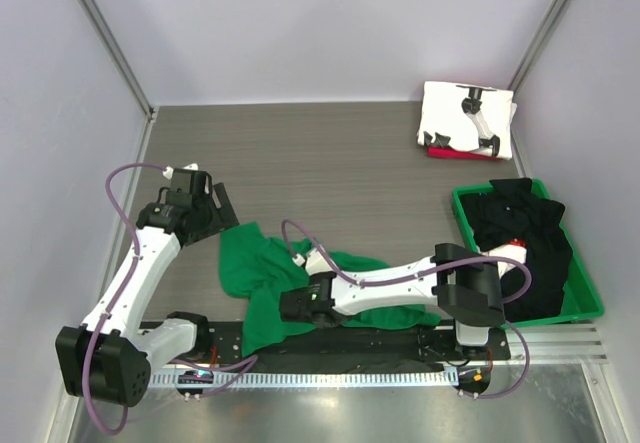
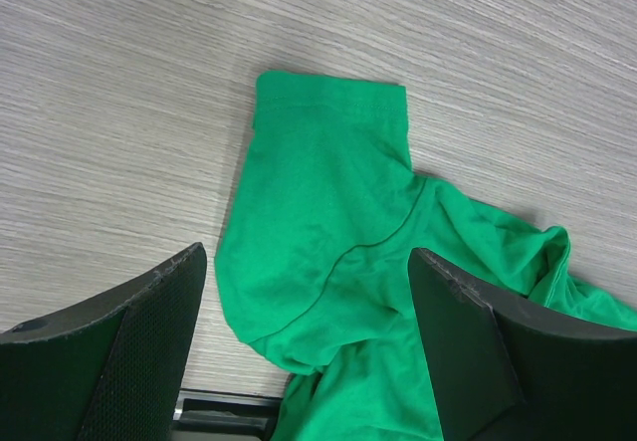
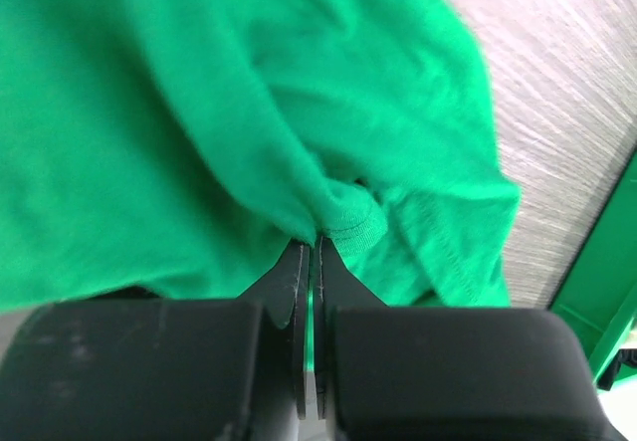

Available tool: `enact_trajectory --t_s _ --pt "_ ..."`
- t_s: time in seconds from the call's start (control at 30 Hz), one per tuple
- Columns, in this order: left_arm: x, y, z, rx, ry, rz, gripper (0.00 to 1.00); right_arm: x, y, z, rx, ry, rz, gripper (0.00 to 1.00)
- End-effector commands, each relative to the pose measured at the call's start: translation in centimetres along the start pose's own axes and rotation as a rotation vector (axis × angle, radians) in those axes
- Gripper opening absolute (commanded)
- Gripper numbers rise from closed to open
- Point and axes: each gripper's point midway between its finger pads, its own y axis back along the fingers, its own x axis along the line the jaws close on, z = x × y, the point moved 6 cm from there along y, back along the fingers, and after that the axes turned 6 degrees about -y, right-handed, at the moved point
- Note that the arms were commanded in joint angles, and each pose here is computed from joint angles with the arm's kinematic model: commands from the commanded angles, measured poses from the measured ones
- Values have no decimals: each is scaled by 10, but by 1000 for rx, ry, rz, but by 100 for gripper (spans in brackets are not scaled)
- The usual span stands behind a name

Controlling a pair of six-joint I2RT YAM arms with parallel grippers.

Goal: Fold and stack the t-shirts

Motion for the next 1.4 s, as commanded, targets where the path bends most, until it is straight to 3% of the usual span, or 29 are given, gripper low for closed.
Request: enact_trajectory --t_s 0.0,0.27,0.33,0.57,0.77,0.97,1.07,1.1,1.13,1.23,1.37 --pt "1 1 2 -21 -18 5 83 -16 1 18 -61 -58 4 1" --pt "18 -1 3 -13 46 166 85 -89 0 61 -116 -227 -46 1" --pt "26 -3 2 -15 170 186 85 -120 2 79 -137 -317 -63 1" --pt "34 -31 -24 -29 437 100 80 -170 0 92 -152 -395 -100 1" --pt "34 -59 -51 28 487 65 70 -204 -12 95 -138 -471 -118 1" --pt "32 -78 -62 60 469 35 66 -203 -23 93 -117 -474 -78 1" --pt "24 -86 -64 83 466 -33 51 -200 -31 90 -102 -482 -58 1" --pt "22 -89 -64 93 463 -49 42 -201 -35 89 -99 -494 -54 1" --pt "17 -89 -56 79 460 -84 22 -201 -36 89 -93 -497 -41 1" --pt "13 -80 -42 63 429 -93 0 -207 -37 94 -98 -517 -35 1" --pt "4 -27 18 -107 375 -115 0 -224 -14 117 -169 -532 -25 1"
